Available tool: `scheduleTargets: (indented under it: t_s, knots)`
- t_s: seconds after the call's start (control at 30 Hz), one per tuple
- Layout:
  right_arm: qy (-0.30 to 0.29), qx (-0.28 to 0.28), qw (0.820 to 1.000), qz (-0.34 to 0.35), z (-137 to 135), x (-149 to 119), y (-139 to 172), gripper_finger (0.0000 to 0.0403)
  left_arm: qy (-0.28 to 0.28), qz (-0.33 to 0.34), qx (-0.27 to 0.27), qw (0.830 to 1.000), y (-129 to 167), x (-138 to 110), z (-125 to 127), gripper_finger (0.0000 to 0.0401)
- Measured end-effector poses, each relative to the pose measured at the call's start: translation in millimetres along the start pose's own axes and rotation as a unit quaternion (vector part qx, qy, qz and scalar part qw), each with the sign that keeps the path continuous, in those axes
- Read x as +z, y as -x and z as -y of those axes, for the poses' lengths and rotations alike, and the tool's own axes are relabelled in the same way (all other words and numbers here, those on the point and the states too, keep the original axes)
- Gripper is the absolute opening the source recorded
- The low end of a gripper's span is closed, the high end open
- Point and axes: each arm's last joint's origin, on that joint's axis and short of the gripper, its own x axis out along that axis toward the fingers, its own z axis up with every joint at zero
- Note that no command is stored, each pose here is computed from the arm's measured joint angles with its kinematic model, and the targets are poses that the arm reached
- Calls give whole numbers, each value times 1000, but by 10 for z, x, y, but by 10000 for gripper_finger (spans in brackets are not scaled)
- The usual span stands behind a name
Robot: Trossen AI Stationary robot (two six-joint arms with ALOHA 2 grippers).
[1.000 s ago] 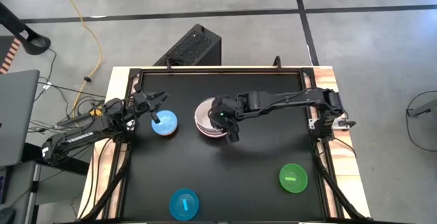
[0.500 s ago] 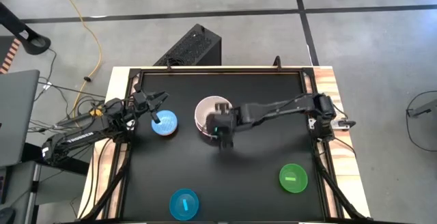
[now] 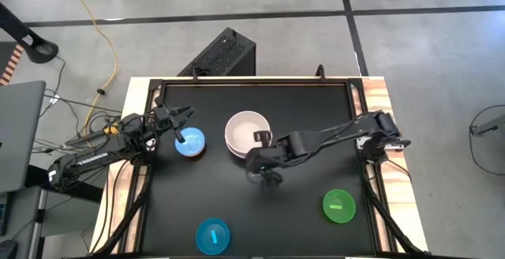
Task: Nest bowls inside each other
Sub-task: Stack the light blue bowl on top of the white bowl
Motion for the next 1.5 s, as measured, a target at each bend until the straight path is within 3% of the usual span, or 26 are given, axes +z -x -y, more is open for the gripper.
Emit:
scheduleTargets:
  t_s: [0.1,0.27,0.33,0.43,0.5,0.6,0.8,0.97,1.1,1.27,1.33,1.5]
  knots:
    - [-60,43,997,-23,5,-78,186,15,2,2,-6,1000,0,4,3,94]
    - [-95,45,994,-18,-25,-97,316,30,3,1,-6,1000,0,2,3,94]
    - [-89,46,995,-6,-30,-72,308,34,8,-21,-15,1000,3,-25,10,94]
    - [-64,47,997,8,-40,-34,256,35,-21,-124,-21,992,15,-30,6,94]
    - [-38,46,998,11,-31,-25,237,35,-7,-133,4,991,-29,38,-4,94]
    - [-7,43,999,5,-2,-32,192,35,12,-150,-16,988,-123,128,22,94]
    - [37,34,999,-11,188,-63,146,35,25,-254,-13,967,-355,-8,73,94]
    - [31,26,997,61,481,69,57,36,21,-300,49,952,-513,-56,69,94]
    - [53,75,987,129,627,192,-154,36,8,-309,58,949,-554,-57,69,94]
    - [102,50,968,222,717,390,-653,37,-4,-308,72,949,-552,-55,60,94]
    - [128,43,962,238,738,409,-918,42,-13,-305,124,944,-547,-54,30,94]
    - [152,38,958,242,796,553,-1426,78,-36,-315,263,911,-475,-118,-45,94]
